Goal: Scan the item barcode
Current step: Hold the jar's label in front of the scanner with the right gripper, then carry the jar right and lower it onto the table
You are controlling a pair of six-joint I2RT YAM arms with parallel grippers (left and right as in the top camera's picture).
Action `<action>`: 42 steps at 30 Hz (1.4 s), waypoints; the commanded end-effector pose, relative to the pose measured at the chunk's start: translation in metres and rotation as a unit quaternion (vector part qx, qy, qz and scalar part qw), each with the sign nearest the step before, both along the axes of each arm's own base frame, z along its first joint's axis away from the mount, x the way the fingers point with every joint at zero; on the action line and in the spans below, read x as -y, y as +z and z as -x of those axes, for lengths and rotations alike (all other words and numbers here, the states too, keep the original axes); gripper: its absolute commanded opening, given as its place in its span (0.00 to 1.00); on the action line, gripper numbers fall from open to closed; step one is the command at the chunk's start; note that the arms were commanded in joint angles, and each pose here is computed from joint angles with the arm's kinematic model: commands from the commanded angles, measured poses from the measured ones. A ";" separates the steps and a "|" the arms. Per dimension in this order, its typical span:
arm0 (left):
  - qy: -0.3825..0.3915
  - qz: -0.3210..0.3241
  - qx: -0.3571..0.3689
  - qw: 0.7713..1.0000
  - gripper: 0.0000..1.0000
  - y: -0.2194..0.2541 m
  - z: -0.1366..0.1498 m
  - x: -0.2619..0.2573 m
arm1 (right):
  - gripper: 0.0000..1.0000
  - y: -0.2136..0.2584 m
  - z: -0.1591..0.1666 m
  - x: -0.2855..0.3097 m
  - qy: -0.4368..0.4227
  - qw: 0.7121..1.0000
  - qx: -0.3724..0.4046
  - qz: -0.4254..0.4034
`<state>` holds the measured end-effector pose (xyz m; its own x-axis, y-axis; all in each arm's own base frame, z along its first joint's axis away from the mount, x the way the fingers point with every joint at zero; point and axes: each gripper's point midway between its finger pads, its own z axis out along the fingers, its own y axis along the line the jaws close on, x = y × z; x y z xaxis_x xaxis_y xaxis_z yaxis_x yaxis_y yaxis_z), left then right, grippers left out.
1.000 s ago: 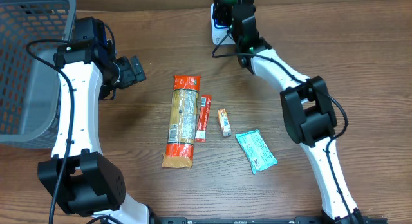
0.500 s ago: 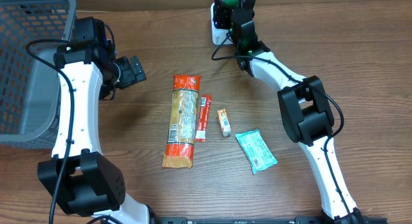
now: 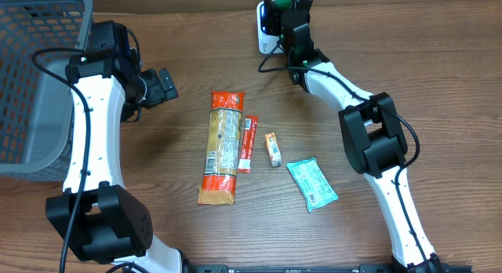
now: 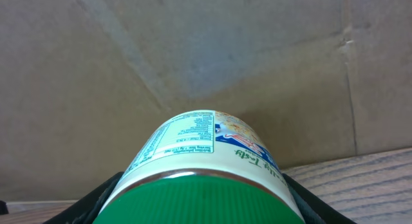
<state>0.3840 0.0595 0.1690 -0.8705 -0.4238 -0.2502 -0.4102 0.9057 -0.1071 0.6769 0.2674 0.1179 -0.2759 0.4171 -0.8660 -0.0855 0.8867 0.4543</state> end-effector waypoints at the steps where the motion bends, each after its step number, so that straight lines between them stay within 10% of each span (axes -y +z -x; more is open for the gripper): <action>1: -0.010 -0.005 0.006 1.000 1.00 0.005 -0.003 0.001 | 0.04 0.002 -0.001 0.004 -0.008 1.000 -0.006 0.002; 12: -0.010 -0.005 0.006 1.000 1.00 0.005 -0.003 0.001 | 0.04 0.133 0.007 0.010 0.013 0.995 0.099 -0.022; 20: -0.010 -0.005 0.006 1.000 1.00 0.005 -0.003 0.001 | 0.04 0.194 0.041 0.067 -0.015 1.000 0.015 0.013; 29: -0.010 -0.005 0.006 1.000 1.00 0.005 -0.003 0.001 | 0.04 0.114 0.103 0.191 -0.091 0.959 -0.253 0.090; 42: -0.010 -0.005 0.006 1.000 1.00 0.005 -0.003 0.001 | 0.04 0.015 0.233 0.331 -0.175 0.796 -0.571 0.103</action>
<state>0.3841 0.0595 0.1691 -0.8704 -0.4238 -0.2505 -0.4101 0.9057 -0.1072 0.4523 -0.0447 0.1319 -0.8446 0.4911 -0.2132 0.5156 0.8533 -0.0772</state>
